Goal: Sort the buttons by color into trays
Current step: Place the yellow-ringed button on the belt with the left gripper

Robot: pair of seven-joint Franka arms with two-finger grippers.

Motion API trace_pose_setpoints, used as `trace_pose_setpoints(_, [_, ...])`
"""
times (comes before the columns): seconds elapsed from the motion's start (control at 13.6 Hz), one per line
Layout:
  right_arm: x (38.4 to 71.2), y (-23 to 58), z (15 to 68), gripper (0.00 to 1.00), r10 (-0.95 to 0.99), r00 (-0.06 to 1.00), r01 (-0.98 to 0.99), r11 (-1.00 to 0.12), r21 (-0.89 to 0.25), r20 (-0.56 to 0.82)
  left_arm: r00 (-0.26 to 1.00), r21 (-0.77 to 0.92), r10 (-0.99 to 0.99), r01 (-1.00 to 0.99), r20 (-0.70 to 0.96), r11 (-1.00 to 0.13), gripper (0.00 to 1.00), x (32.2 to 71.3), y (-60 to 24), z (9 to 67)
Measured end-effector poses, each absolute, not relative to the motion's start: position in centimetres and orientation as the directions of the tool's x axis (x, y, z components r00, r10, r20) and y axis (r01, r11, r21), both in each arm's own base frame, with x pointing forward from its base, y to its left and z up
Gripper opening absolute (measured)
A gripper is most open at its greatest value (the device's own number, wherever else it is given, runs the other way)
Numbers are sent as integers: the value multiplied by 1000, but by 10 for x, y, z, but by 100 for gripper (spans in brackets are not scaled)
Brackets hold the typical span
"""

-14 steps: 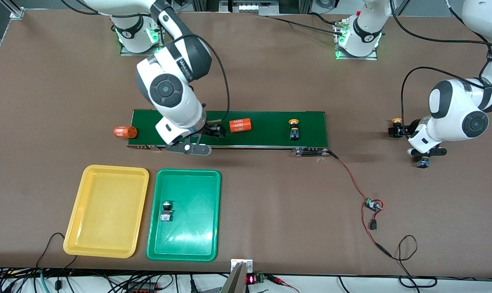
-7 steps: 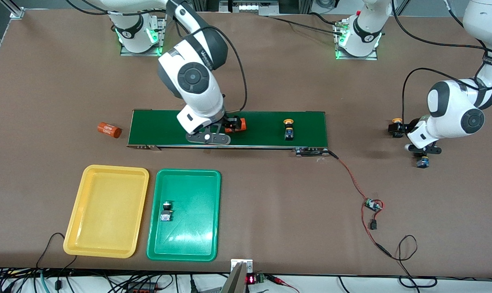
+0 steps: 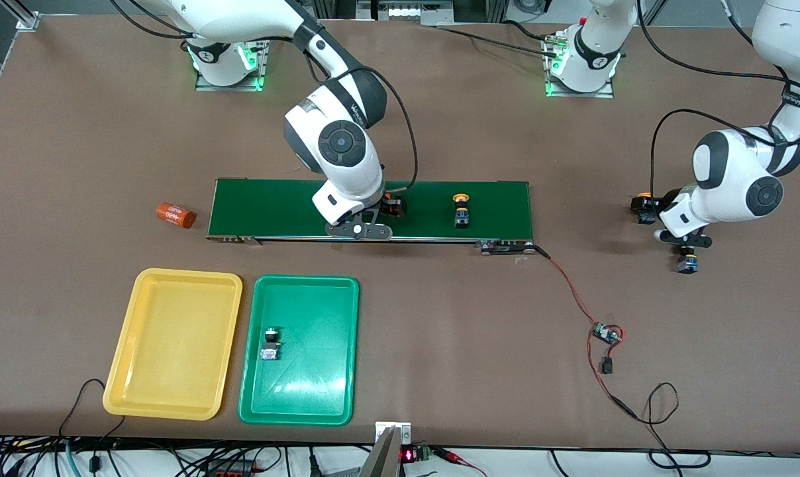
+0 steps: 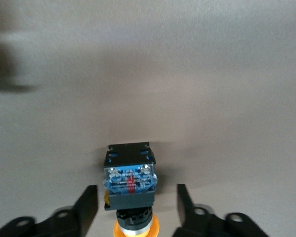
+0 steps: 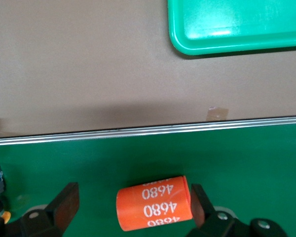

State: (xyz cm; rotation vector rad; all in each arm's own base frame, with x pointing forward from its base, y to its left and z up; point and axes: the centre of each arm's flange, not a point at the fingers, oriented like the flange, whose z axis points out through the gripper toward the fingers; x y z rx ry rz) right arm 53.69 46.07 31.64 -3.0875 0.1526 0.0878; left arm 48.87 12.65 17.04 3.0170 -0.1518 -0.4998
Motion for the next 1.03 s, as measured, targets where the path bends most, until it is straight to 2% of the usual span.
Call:
trace_pose_setpoints(0.15, [537, 461, 316, 100, -97, 994, -100, -994, -47, -59, 942, 95, -111, -85, -317, -992, 42, 488, 127, 171])
trace_pose_setpoints(0.22, [537, 461, 315, 100, -97, 993, -100, -994, -46, -60, 944, 92, -112, -88, -310, -992, 40, 490, 127, 174])
trace_pose_setpoints(0.59, [537, 461, 312, 100, -101, 993, -104, -994, -42, -65, 964, 42, -158, -153, -213, -987, 40, 513, 103, 229])
trace_pose_setpoints(0.81, [536, 462, 312, 100, -134, 989, -137, -990, -40, -66, 960, 6, -243, -245, -135, -970, 40, 534, 40, 272])
trace_pose_setpoints(1.03, [532, 467, 312, 100, -137, 988, -140, -989, -41, -67, 969, -15, -226, -229, -96, -973, 40, 543, -42, 290])
